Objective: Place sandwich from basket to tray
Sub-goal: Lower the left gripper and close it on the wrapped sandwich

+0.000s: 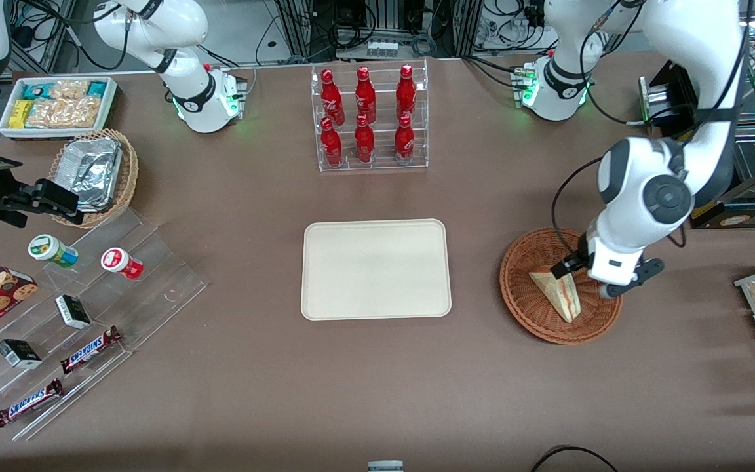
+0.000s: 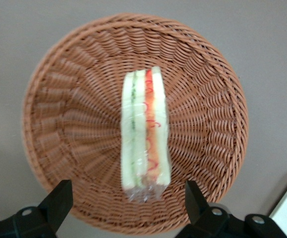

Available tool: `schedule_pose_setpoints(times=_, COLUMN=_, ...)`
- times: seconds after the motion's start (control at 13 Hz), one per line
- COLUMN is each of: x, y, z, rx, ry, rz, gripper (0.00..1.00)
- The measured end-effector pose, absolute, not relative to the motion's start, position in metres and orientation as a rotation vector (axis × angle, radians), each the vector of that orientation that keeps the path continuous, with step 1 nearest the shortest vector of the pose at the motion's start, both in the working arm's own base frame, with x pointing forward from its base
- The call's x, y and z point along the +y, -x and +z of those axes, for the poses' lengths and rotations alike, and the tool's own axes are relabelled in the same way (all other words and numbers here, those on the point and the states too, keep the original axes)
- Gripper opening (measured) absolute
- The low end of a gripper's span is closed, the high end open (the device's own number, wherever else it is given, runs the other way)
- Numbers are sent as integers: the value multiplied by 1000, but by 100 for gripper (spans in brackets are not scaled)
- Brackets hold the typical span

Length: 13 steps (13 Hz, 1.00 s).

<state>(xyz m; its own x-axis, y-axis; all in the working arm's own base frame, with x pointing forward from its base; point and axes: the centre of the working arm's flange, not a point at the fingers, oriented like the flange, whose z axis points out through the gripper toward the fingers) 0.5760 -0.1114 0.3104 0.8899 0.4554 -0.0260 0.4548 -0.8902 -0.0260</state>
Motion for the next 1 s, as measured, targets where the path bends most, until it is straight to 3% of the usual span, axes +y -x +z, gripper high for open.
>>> schedule_pose_setpoints(times=0.38, x=-114, y=-573, z=272, rx=-671, ry=2985, rz=61, gripper=100)
schedule_pose_setpoints(times=0.69, x=-112, y=-569, z=260, rx=-736, ry=2983, rz=20, gripper=98)
schedule_pose_setpoints(times=0.77, x=-113, y=-570, z=259, rx=-776, ry=2973, rz=15, gripper=91)
schedule_pose_setpoints(times=1.0, x=-113, y=-572, z=261, rx=-810, ry=2969, rz=2, gripper=53)
